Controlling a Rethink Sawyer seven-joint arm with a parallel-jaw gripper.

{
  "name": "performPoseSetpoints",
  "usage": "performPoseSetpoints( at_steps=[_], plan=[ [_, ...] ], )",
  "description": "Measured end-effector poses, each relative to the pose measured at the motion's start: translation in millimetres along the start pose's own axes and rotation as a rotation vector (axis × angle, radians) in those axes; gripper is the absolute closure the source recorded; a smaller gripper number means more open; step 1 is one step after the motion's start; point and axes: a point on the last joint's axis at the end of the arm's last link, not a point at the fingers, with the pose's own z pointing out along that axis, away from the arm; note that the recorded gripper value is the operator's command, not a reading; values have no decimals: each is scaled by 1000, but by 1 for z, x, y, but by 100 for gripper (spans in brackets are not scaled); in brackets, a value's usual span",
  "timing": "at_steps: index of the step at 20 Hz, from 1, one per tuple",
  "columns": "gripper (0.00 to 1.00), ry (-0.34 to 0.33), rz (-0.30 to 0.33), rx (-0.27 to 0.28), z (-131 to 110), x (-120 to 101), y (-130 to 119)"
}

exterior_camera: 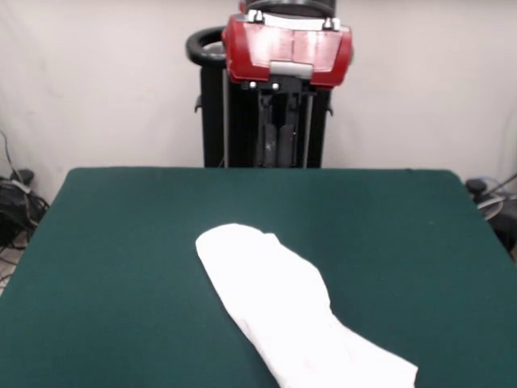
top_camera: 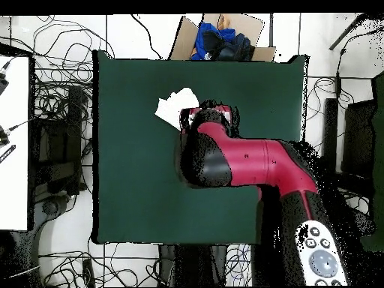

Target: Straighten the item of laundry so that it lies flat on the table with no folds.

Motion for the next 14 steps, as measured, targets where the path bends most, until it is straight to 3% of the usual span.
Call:
performPoseSetpoints(
  at_steps=[6, 14],
  plan=[
    [100, -21, -58, 7, 6, 0, -15],
    [100, 2, -148, -21, 38, 22, -4]
  ],
)
